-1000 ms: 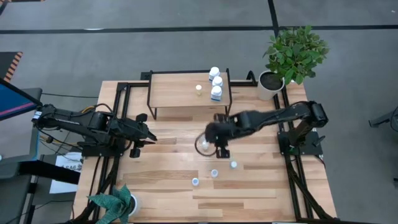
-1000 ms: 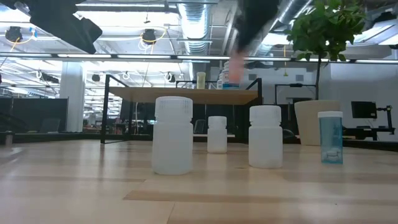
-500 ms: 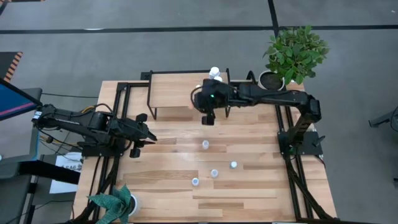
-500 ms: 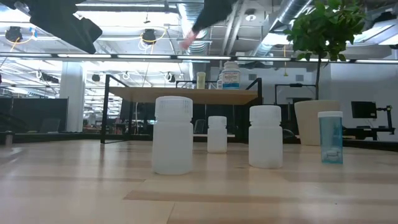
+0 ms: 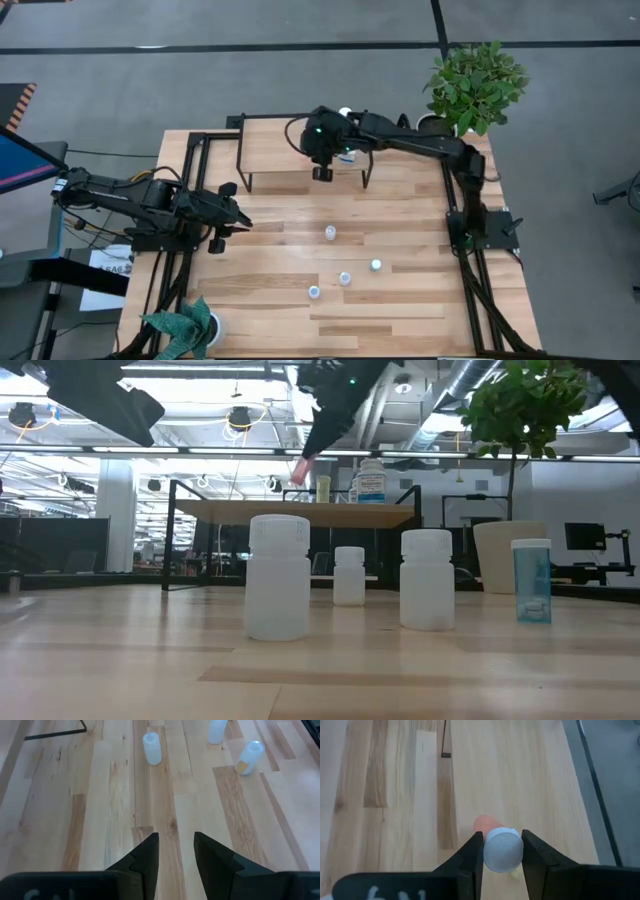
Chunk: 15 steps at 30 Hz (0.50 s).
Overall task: Pick and place medicine bottles onto shelf by color
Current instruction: Put the pink pill bottle on the shelf
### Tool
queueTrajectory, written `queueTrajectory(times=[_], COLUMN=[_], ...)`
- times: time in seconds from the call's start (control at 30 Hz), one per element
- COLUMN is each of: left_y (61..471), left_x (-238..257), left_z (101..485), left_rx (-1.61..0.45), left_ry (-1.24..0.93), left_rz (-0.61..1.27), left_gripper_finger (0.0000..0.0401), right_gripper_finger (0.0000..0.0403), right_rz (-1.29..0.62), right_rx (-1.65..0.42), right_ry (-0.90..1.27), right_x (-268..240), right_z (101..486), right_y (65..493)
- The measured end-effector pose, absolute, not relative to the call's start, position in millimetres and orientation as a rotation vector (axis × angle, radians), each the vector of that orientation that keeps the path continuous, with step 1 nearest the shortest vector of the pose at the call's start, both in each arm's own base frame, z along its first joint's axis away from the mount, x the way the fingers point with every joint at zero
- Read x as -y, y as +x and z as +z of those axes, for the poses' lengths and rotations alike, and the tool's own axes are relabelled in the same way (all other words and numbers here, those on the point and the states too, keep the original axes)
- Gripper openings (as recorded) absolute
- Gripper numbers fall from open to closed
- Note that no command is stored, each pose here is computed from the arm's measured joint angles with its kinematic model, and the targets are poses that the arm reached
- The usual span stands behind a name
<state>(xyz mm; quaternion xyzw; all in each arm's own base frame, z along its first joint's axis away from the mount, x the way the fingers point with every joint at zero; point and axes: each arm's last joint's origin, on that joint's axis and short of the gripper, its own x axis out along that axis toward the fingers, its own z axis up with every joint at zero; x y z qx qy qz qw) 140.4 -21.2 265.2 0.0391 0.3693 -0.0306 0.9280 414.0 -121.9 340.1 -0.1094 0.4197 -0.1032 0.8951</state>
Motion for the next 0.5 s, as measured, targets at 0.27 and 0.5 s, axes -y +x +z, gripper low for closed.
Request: queueTrajectory(times=[0.27, 0.5], left_y=[140.5, 140.5], left_x=[21.2, 21.2], left_z=[265.3, 265.3], left_rx=[-0.755, -0.755], left_ry=[0.097, 0.097], left_rz=[-0.07, -0.07], left_gripper_finger=[0.0109, 0.0109], right_gripper_finger=[0.0108, 0.0108], right_rz=[-0.176, -0.154], right_rx=[-0.945, -1.007], right_ry=[-0.242, -0.274], right_x=[133.3, 147.1], right_z=[355.3, 341.2], right_y=[426.0, 435.5])
